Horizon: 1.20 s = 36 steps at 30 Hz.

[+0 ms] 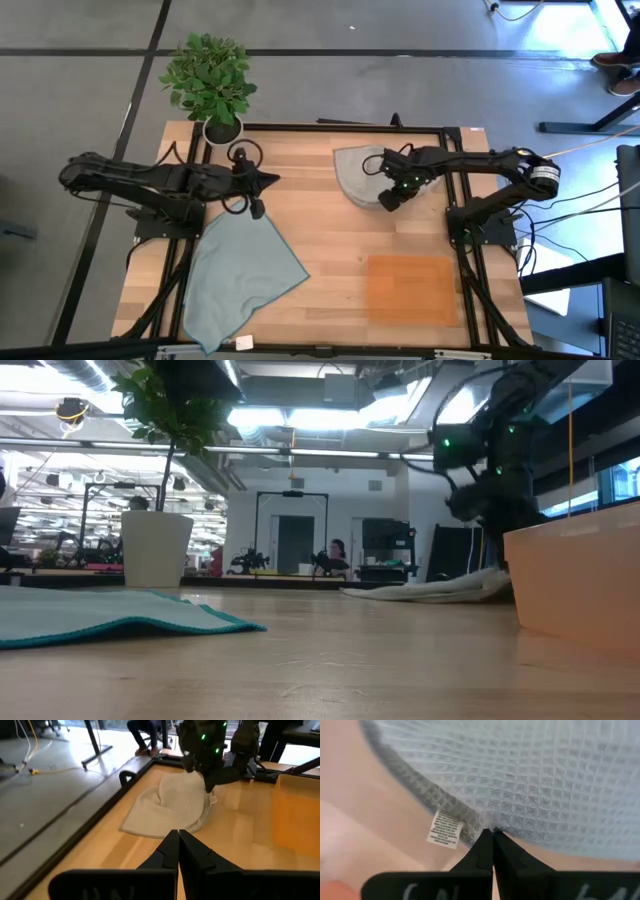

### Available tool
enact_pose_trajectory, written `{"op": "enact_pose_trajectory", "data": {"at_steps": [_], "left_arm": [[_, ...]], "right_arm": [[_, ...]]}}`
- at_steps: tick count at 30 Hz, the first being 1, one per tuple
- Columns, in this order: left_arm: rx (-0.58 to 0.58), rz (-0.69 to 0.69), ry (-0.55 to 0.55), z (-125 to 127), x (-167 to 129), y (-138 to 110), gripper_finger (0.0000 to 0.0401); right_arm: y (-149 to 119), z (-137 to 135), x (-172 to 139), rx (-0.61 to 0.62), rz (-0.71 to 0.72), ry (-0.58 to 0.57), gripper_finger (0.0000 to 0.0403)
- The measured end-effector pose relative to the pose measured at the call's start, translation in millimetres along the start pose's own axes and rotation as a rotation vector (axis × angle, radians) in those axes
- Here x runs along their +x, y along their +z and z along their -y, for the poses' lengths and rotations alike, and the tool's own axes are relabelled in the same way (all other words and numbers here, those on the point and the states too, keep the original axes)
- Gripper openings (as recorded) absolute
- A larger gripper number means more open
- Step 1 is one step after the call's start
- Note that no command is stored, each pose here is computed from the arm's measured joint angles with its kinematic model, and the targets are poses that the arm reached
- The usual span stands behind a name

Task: Roll microfiber towels into tight, uniform cylinder then place into a basket
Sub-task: Roll the gray microfiber towel

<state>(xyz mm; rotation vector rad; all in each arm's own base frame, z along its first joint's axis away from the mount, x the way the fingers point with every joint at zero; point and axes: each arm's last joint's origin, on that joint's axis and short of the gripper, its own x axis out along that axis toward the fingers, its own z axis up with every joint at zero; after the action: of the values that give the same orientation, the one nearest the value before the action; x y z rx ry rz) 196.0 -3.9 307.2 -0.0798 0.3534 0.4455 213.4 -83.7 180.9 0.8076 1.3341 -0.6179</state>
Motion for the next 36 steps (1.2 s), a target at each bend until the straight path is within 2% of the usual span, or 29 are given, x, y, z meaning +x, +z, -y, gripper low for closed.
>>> {"op": "enact_pose_trajectory", "data": {"at_steps": [7, 13, 27, 31, 36], "left_arm": [[-0.147, -0.063, 0.023, 0.5, 18.3, -6.4, 0.0000], [-0.137, -0.160, -0.017, 7.9, 41.3, -17.8, 0.0000], [-0.119, -0.248, 0.020, 7.7, 68.4, -31.8, 0.0001], [-0.152, -0.259, 0.008, 0.6, 71.5, -30.7, 0.0017], [-0.248, -0.273, 0.016, -10.9, 76.1, -29.7, 0.0047]], "right_arm": [[12.2, -26.2, -25.3, -0.064, 0.110, 0.075, 0.0003], [11.8, -43.5, -34.6, -0.116, 0.156, 0.120, 0.0004], [4.6, -52.2, -33.8, -0.145, 0.144, 0.125, 0.0004], [4.5, -52.2, -33.7, -0.145, 0.144, 0.125, 0.0005], [4.3, -52.5, -33.7, -0.177, 0.143, 0.126, 0.0005]]}}
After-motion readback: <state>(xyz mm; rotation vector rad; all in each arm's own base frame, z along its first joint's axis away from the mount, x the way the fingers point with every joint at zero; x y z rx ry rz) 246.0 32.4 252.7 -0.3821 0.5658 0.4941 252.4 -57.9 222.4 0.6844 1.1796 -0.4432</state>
